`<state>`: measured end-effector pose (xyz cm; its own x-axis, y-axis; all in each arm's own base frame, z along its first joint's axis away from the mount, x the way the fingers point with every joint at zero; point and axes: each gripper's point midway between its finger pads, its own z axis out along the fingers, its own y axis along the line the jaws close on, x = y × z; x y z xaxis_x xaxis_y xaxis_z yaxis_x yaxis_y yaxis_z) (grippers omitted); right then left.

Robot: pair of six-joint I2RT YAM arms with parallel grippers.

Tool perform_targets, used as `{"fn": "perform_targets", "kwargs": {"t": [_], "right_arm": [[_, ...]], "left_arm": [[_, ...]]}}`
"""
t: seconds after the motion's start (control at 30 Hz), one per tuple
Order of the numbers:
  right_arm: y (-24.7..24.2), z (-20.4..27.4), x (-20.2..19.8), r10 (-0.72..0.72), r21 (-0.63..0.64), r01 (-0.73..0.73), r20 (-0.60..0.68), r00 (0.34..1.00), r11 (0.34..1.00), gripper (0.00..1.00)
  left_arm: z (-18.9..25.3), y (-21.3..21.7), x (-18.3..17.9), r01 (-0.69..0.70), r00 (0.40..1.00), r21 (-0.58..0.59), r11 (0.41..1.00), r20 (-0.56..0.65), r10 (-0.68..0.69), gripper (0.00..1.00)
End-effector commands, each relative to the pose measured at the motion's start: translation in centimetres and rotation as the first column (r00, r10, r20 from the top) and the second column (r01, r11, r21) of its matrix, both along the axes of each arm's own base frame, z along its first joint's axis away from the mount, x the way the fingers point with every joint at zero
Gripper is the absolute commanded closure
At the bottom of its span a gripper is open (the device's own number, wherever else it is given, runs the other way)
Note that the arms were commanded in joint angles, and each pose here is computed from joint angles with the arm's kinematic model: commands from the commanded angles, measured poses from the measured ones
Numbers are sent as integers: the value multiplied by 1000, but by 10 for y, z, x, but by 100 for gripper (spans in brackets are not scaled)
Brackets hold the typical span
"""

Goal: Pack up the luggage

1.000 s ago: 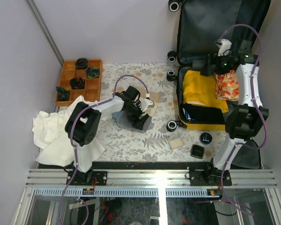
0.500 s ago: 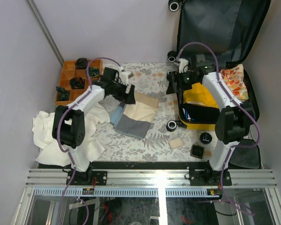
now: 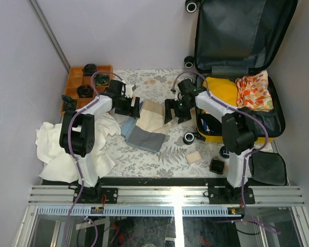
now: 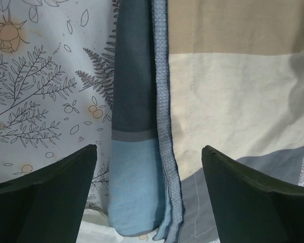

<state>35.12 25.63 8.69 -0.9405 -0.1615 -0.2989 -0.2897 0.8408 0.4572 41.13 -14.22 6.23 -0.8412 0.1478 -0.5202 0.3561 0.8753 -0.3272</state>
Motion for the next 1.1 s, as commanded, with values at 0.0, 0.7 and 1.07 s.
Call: {"fn": "perform_targets", "kwargs": {"t": [0.0,0.7,1.07], "right_arm": [[10,-31,-5,-51,-65,46,-84,995,997,13],[47,-34,6,73,-15,-73,11,997,997,100],[16,97,17,125,-1,-131,286,950,991,100]], "left_arm": [[-14,2,7,-36,999,9,999,1,36,17],[-30,-42,-56,73,991,-95,993,-102,-83,98],[95,-66,-37,144,980,-177,974,162,-116,100]]}}
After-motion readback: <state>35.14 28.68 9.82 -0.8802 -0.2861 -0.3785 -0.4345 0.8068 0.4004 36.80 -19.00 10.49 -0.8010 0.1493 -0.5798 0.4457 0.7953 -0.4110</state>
